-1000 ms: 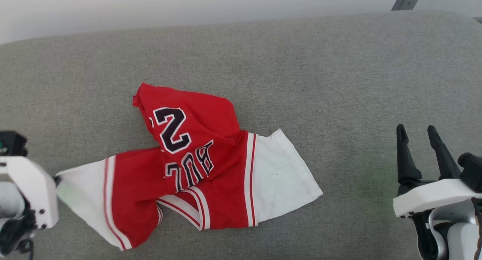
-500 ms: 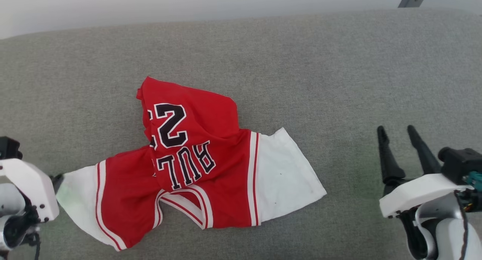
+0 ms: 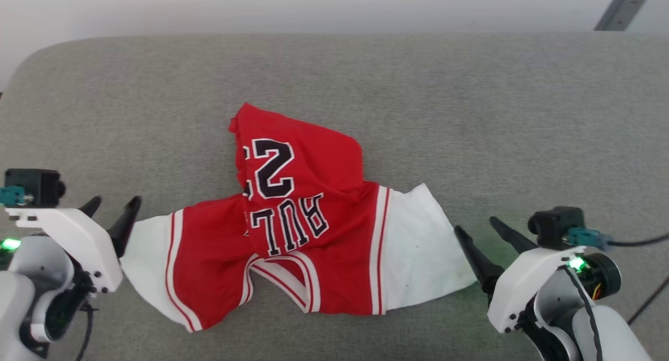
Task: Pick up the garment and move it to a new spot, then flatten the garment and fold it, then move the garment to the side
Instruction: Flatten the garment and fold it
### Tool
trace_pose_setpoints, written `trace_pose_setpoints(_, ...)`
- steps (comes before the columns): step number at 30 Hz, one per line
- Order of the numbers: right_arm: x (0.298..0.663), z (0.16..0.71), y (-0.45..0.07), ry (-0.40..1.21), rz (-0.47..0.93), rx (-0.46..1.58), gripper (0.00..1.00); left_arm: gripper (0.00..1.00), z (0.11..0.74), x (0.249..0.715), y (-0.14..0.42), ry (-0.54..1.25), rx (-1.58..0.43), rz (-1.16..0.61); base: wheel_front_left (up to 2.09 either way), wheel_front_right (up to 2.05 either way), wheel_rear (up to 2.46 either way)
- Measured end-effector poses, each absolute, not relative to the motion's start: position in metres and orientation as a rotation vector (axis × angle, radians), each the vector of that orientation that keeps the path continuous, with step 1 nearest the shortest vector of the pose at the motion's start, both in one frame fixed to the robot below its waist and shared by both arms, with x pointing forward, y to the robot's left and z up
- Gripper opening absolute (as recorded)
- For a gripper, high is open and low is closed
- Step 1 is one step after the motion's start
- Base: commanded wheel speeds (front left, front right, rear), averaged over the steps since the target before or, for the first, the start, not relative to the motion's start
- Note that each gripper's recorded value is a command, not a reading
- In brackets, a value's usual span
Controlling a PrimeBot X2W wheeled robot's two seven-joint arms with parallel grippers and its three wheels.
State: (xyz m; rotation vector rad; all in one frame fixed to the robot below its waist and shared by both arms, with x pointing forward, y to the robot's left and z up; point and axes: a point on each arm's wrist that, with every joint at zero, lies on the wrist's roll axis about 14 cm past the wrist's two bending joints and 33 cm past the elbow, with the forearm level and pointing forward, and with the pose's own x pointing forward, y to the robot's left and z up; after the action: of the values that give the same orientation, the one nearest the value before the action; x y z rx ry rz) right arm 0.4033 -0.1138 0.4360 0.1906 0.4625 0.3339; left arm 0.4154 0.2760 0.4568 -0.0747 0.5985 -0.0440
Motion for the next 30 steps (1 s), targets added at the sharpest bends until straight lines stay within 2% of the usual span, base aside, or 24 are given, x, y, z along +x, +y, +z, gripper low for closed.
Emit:
trace_pose_setpoints(9, 0.409, 0.399, -0.089, 0.706, 0.471, 0.028, 1.0, 1.0, 0.498, 0.404, 0.266, 0.274, -0.061, -0.054, 0.0, 0.0, 0.0)
trace_pose_setpoints(17, 0.411, 0.363, -0.075, 0.933, 0.554, -0.127, 1.0, 1.0, 0.509, 0.381, 0.277, 0.124, -0.101, 0.024, 0.0, 0.0, 0.0)
trace_pose_setpoints(18, 0.411, 0.361, -0.073, 0.959, 0.566, -0.147, 0.87, 1.0, 0.509, 0.378, 0.278, 0.115, -0.113, 0.035, 0.0, 0.0, 0.0)
trace_pose_setpoints(19, 0.413, 0.361, -0.071, 0.972, 0.575, -0.153, 0.29, 1.0, 0.508, 0.375, 0.279, 0.11, -0.117, 0.043, 0.0, 0.0, 0.0)
trace_pose_setpoints(20, 0.415, 0.361, -0.071, 0.979, 0.574, -0.153, 0.0, 1.0, 0.507, 0.372, 0.281, 0.105, -0.12, 0.054, 0.0, 0.0, 0.0)
trace_pose_setpoints(27, 0.433, 0.369, -0.082, 0.98, 0.547, -0.152, 0.0, 1.0, 0.503, 0.365, 0.282, 0.098, -0.15, 0.073, 0.0, 0.0, 0.0)
trace_pose_setpoints(30, 0.444, 0.377, -0.102, 0.967, 0.495, -0.142, 0.0, 1.0, 0.502, 0.363, 0.282, 0.101, -0.161, 0.069, 0.0, 0.0, 0.0)
